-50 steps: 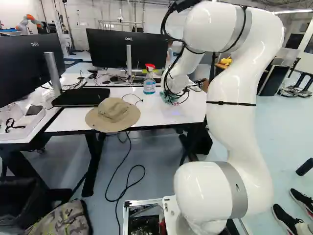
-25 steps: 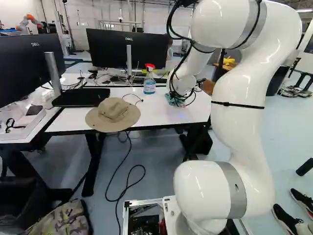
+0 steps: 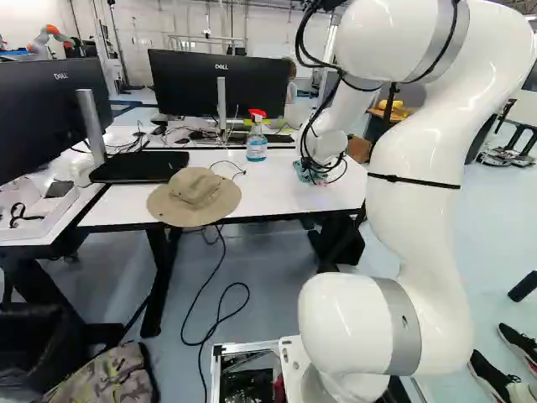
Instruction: Clean the table with the green towel
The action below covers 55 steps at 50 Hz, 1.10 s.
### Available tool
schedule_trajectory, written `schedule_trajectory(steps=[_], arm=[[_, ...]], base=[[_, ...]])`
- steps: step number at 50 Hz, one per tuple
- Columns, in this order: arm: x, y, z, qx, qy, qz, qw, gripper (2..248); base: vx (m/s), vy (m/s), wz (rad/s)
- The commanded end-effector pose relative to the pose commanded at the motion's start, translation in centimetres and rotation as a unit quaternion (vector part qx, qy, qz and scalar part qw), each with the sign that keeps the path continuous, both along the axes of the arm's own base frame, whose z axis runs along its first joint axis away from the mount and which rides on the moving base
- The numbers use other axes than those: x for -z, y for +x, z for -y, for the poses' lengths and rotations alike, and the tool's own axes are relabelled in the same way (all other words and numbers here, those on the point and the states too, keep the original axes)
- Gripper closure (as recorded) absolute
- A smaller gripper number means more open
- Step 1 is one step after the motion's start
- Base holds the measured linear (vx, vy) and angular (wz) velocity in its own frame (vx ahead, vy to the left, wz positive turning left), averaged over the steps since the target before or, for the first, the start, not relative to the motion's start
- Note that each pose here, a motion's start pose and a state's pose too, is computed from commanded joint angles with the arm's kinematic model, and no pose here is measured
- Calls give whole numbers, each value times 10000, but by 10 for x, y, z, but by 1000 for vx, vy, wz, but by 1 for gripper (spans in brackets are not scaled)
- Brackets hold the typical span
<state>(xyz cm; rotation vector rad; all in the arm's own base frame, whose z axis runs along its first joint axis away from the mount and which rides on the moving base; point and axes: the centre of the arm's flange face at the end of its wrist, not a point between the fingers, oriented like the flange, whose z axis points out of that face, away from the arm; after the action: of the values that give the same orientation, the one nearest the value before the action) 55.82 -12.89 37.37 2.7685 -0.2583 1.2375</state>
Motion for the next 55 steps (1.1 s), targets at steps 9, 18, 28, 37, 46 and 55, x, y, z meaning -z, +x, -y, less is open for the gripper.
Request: schedule_trajectory(steps=[9,18,28,37,46,55], arm=[[1,6,15,117,-7,28,9999,201],[2,13,31,226,-17,64,9997,201],[4,27,44,299,-31,119,9995,201],[5,42,44,268,-45,173,9995,201],[7,59,41,209,-59,230,9995,201],[9,72,32,116,-66,271,9995,201]], base=[[0,0,0],[0,0,0],[0,0,0],[0,0,0],[0,0,0],[0,0,0]])
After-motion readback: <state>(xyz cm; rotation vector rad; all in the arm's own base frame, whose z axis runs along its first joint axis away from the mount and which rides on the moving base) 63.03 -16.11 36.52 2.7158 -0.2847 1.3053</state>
